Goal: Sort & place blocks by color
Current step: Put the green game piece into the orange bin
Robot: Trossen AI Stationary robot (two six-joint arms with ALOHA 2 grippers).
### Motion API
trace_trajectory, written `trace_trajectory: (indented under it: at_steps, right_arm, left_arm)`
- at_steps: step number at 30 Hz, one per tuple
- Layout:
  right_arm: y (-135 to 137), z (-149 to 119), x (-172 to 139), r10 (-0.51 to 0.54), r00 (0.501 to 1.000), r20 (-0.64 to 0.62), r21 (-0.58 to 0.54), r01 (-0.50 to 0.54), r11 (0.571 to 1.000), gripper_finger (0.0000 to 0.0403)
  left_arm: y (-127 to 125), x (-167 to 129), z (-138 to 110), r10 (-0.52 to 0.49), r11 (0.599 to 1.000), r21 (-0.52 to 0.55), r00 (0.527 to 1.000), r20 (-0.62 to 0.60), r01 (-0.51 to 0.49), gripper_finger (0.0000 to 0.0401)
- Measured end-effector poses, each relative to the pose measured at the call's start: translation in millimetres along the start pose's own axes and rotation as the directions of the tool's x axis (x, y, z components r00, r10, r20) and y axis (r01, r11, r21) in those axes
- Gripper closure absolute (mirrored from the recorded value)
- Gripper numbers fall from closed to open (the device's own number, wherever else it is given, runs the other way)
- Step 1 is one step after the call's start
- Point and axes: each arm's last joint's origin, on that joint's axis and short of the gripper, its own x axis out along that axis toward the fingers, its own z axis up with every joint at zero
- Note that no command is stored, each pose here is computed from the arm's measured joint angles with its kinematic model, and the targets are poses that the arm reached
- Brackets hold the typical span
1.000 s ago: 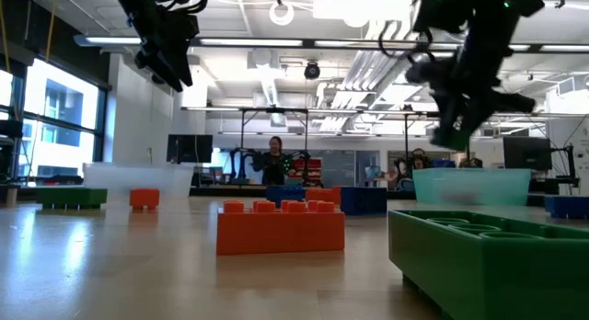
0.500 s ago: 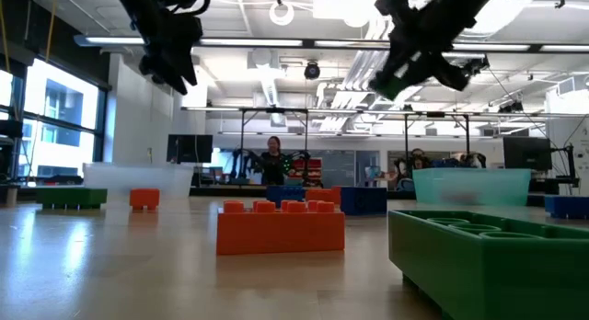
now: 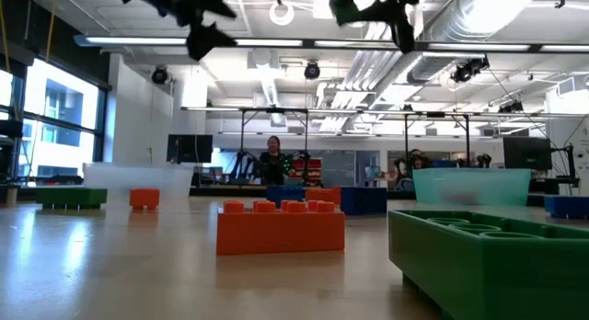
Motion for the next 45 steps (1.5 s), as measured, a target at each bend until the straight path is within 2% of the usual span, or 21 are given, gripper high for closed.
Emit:
trace_trajectory:
  at_steps: [4,9,13,21,25,31,36,41,45]
  right_arm:
    - [12,8,-2,0.094,0.990,0.108,-0.072,-0.086,0.994,0.0333]
    - [23,18,-5,0.196,0.957,0.216,-0.150,-0.166,0.975,0.0333]
    - [28,23,-8,0.250,0.931,0.266,-0.191,-0.204,0.960,0.0333]
    - [38,23,-10,0.304,0.902,0.307,-0.230,-0.240,0.943,0.0333]
    - [52,29,3,0.309,0.906,0.290,-0.276,-0.230,0.933,0.0333]
    - [70,41,23,0.218,0.964,0.152,-0.349,-0.153,0.925,0.0333]
    - [84,48,38,0.237,0.967,0.090,-0.409,-0.181,0.895,0.0333]
    - [85,47,55,0.207,0.977,0.057,-0.414,-0.166,0.895,0.0333]
    - [87,48,57,0.216,0.975,0.056,-0.414,-0.174,0.894,0.0333]
  left_arm:
    - [-16,7,10,-0.119,0.991,0.074,0.990,0.078,0.113,0.0159]
    - [-37,15,18,-0.210,0.967,0.178,0.968,0.139,0.184,0.0159]
    - [-52,19,24,-0.268,0.954,0.188,0.945,0.190,0.233,0.0159]
    - [-70,24,27,-0.252,0.957,0.209,0.935,0.250,0.202,0.0159]
    - [-73,25,29,-0.269,0.953,0.215,0.925,0.269,0.215,0.0159]
    - [-73,26,29,-0.274,0.951,0.219,0.922,0.273,0.218,0.0159]
    - [-73,26,29,-0.274,0.951,0.218,0.923,0.272,0.218,0.0159]
    - [-74,26,28,-0.285,0.948,0.218,0.923,0.257,0.232,0.0159]
    - [-76,26,27,-0.329,0.933,0.232,0.914,0.239,0.275,0.0159]
